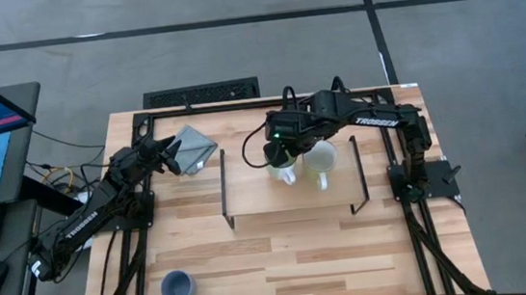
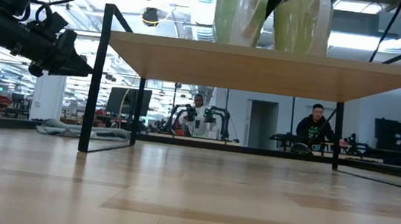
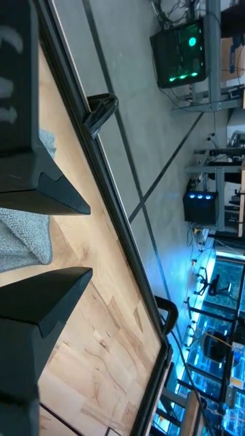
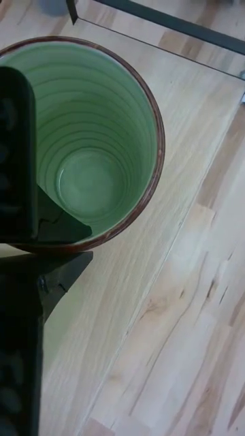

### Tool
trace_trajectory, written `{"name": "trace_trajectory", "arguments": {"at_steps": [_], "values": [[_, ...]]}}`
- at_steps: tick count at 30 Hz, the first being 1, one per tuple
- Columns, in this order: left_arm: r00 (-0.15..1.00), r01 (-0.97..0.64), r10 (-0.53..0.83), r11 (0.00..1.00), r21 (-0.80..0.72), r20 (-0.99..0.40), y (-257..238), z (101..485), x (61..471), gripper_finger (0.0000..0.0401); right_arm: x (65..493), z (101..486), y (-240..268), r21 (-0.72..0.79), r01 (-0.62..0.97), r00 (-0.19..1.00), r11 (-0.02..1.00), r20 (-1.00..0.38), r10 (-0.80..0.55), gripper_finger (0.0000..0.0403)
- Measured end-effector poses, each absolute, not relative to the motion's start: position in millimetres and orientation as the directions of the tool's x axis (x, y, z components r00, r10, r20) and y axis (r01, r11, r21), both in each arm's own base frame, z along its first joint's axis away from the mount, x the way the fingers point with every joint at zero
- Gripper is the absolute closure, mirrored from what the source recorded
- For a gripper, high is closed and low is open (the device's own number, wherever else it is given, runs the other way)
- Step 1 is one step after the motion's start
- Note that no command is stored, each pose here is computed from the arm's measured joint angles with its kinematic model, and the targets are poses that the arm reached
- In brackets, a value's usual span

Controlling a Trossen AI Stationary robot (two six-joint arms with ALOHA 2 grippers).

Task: Stack small to large cups/mugs on shelf
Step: Put the green mug on the shelf

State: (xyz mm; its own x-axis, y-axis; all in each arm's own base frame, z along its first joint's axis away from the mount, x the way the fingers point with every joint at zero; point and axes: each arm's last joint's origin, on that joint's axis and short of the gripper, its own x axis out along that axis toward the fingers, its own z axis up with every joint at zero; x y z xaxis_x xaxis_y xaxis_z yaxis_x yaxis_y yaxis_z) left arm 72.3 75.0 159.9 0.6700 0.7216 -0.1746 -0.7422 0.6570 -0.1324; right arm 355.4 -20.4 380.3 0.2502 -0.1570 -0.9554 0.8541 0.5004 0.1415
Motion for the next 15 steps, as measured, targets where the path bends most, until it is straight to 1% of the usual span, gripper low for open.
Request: {"name": "trace_trajectory", "arguments": {"at_steps": [4,7,9,15], "values": [[0.670,-0.742,0.722,0.657,-0.132,-0.175,75,160,72,0.0276,356,380,-20,0.144,0.858,0.250,0.493,-0.955,-0.157,0.0382],[0.670,-0.742,0.722,0.657,-0.132,-0.175,75,160,72,0.0276,362,372,-19,0.128,0.863,0.230,0.488,-0.961,-0.156,0.0382],[0.670,-0.742,0.722,0.657,-0.132,-0.175,75,160,72,0.0276,365,368,-19,0.111,0.855,0.217,0.507,-0.964,-0.154,0.0382],[0.670,-0.742,0.722,0.657,-0.132,-0.175,75,160,72,0.0276,369,363,-19,0.101,0.859,0.205,0.503,-0.966,-0.155,0.0382]]}}
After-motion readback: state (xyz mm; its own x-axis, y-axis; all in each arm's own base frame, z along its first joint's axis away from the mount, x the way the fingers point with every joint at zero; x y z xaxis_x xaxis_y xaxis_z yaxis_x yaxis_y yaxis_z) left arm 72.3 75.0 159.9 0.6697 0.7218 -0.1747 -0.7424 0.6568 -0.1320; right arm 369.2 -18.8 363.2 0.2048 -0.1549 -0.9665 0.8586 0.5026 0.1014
